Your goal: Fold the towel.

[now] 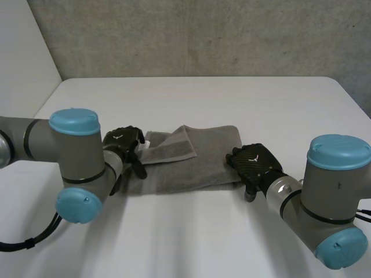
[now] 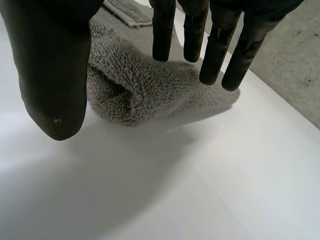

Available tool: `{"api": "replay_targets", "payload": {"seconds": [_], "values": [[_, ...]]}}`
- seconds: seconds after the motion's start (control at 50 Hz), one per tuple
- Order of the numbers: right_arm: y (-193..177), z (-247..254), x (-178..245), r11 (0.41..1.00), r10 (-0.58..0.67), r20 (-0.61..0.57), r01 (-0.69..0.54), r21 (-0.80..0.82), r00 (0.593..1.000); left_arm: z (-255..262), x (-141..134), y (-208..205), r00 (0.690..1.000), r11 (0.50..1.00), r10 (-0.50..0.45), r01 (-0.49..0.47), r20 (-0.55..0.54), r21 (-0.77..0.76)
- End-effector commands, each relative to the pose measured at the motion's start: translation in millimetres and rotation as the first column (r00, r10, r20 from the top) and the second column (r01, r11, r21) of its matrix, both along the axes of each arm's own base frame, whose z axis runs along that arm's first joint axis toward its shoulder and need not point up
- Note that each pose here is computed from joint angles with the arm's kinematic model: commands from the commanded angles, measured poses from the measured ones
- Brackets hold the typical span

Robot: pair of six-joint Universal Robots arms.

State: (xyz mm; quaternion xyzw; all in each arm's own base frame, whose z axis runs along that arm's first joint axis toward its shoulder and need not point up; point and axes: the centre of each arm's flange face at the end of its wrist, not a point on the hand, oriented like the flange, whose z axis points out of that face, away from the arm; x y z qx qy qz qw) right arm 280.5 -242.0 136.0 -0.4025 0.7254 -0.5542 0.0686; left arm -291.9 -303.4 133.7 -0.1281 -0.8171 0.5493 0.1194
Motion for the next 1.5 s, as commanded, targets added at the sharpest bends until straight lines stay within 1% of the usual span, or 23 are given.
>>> {"api": "replay_targets", "payload": {"seconds": [0.02, 0.18, 0.34, 0.38, 0.4, 0.42, 0.44, 0.48, 0.5, 0.54, 0.56, 0.58, 0.66, 0.84, 0.88, 0.9, 0.94, 0.96, 1.0, 1.06, 1.1, 1.24, 1.5], "values": [[0, -1, 0, 1.000, 0.006, -0.012, -0.006, -0.007, 1.000, -3, -15, -2, 0.999, 0.999, -0.040, 0.040, -0.016, -0.023], [0, -1, 0, 1.000, 0.006, -0.016, -0.006, -0.008, 1.000, -10, -29, -16, 0.997, 0.997, -0.068, 0.067, -0.026, -0.046], [0, -2, -1, 1.000, 0.005, -0.019, -0.005, -0.006, 1.000, -10, -33, -34, 0.998, 0.992, -0.065, 0.067, 0.024, -0.108], [0, -2, -1, 1.000, 0.005, -0.019, -0.005, -0.006, 1.000, -6, -28, -42, 0.999, 0.991, -0.025, 0.028, 0.019, -0.128], [0, -2, -1, 1.000, 0.005, -0.019, -0.005, -0.006, 1.000, -6, -28, -42, 0.999, 0.991, -0.025, 0.027, 0.019, -0.128], [0, -2, -1, 1.000, 0.005, -0.019, -0.005, -0.006, 1.000, -3, -24, -47, 1.000, 0.990, 0.009, -0.006, 0.021, -0.139], [0, -2, -1, 1.000, 0.005, -0.018, -0.005, -0.008, 1.000, -3, -24, -47, 1.000, 0.990, 0.009, -0.006, 0.021, -0.139], [0, -1, -1, 1.000, 0.005, -0.017, -0.005, -0.010, 1.000, 2, -11, -59, 0.995, 0.982, 0.095, -0.090, 0.024, -0.165], [0, -1, -1, 1.000, 0.005, -0.017, -0.005, -0.010, 1.000, 2, -11, -59, 0.995, 0.982, 0.095, -0.090, 0.024, -0.165], [0, -2, -1, 1.000, 0.005, -0.017, -0.005, -0.009, 1.000, 7, 2, -71, 0.984, 0.967, 0.179, -0.171, 0.024, -0.189], [0, -2, -1, 1.000, 0.005, -0.017, -0.005, -0.009, 1.000, 7, 2, -71, 0.983, 0.967, 0.180, -0.172, 0.024, -0.189], [0, -2, -1, 1.000, 0.005, -0.017, -0.005, -0.009, 1.000, 8, 8, -75, 0.977, 0.960, 0.211, -0.202, 0.030, -0.193], [0, 0, -1, 1.000, 0.006, -0.014, -0.006, -0.016, 1.000, 4, 17, -77, 0.971, 0.958, 0.237, -0.226, 0.040, -0.178], [0, 0, 0, 0.997, 0.004, 0.020, -0.003, -0.072, 1.000, 6, 22, -56, 0.972, 0.968, 0.222, -0.212, 0.071, -0.134], [0, 0, 0, 0.997, 0.003, 0.029, -0.001, -0.082, 1.000, 9, 25, -42, 0.977, 0.976, 0.198, -0.188, 0.080, -0.111], [0, 0, 0, 0.997, 0.003, 0.029, -0.001, -0.082, 1.000, 9, 25, -42, 0.977, 0.976, 0.197, -0.188, 0.080, -0.110], [0, -1, 0, 0.996, 0.002, 0.040, 0.002, -0.092, 0.999, 17, 24, -28, 0.986, 0.985, 0.151, -0.144, 0.072, -0.096], [0, -1, 0, 0.996, 0.002, 0.040, 0.002, -0.092, 0.999, 17, 24, -28, 0.986, 0.985, 0.151, -0.144, 0.072, -0.096], [1, -3, 1, 0.995, 0.004, 0.049, 0.001, -0.103, 0.999, 26, 25, -13, 0.994, 0.992, 0.097, -0.092, 0.059, -0.082], [1, -4, 2, 0.993, 0.008, 0.056, -0.001, -0.114, 0.998, 29, 26, -4, 0.996, 0.995, 0.072, -0.068, 0.054, -0.072], [2, -4, 4, 0.993, 0.012, 0.060, -0.005, -0.120, 0.998, 36, 29, 8, 0.999, 0.997, 0.035, -0.032, 0.041, -0.067], [3, -11, 9, 0.994, 0.021, 0.078, -0.013, -0.109, 0.997, 33, 32, 26, 0.999, 0.999, -0.020, 0.021, 0.028, -0.048], [-4, -23, 9, 0.996, 0.013, 0.066, -0.007, -0.090, 0.998, 25, 37, 30, 1.000, 0.999, -0.017, 0.018, 0.023, -0.048]]}}
